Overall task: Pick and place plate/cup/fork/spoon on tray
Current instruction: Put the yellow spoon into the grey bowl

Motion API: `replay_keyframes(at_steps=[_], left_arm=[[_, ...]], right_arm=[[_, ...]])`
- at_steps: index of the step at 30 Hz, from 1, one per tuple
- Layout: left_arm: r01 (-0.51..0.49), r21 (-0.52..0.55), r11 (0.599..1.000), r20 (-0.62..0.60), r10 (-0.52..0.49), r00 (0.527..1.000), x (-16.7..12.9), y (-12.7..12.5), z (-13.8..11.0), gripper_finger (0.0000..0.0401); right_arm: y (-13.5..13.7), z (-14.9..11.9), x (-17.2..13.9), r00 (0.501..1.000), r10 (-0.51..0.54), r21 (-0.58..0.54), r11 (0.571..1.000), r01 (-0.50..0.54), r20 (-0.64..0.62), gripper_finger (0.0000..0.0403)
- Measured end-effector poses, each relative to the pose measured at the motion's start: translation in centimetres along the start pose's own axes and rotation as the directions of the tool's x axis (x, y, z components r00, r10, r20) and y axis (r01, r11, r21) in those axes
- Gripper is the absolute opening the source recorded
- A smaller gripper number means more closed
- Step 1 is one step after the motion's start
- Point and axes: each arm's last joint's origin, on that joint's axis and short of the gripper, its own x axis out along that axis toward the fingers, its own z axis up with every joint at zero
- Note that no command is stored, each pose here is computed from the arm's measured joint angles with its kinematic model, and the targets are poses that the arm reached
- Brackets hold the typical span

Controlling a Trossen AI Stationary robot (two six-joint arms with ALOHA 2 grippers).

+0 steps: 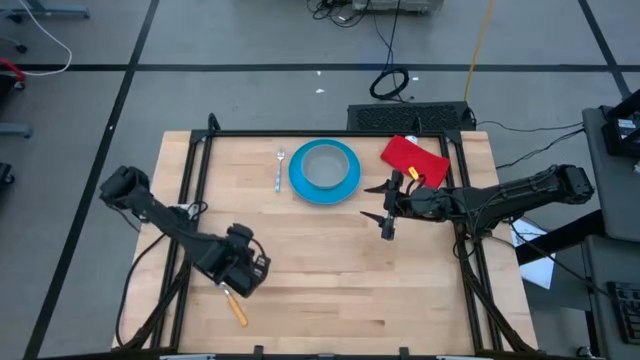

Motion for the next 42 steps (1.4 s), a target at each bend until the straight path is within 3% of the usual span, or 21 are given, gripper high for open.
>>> replay_keyframes(at_steps=[9,18,27,33,38,42], left_arm=[[-0.049,-0.045,0.998,-0.106,0.044,0.993,-0.1,-1.1,-3.5,0.0035],[-0.119,-0.237,0.964,-0.220,0.066,0.973,-1.2,-0.5,-6.9,0.0039],[-0.174,-0.325,0.930,-0.251,0.092,0.963,-0.2,-1.0,-8.0,0.0128],[-0.259,-0.303,0.917,-0.280,0.174,0.944,1.8,-1.9,-8.4,0.0168],[-0.127,-0.220,0.967,-0.186,0.087,0.979,2.3,-2.6,-8.5,0.0175],[-0.081,-0.193,0.978,-0.126,0.057,0.990,2.4,-2.8,-8.1,0.0175]], right_arm=[[0.0,0.0,0.0,1.000,0.000,-0.006,1.000,0.000,0.003,0.0279],[0.0,0.0,0.0,1.000,0.000,-0.030,1.000,0.000,0.003,0.0279],[0.0,0.1,0.0,1.000,-0.001,-0.052,0.999,0.001,0.012,0.0279],[0.0,0.1,0.0,1.000,-0.001,-0.075,0.997,0.002,0.011,0.0279],[0.0,0.1,0.0,1.000,-0.001,-0.079,0.997,0.002,0.011,0.0279],[0.0,0.1,0.0,1.000,-0.001,-0.079,0.997,0.002,0.011,0.0279]])
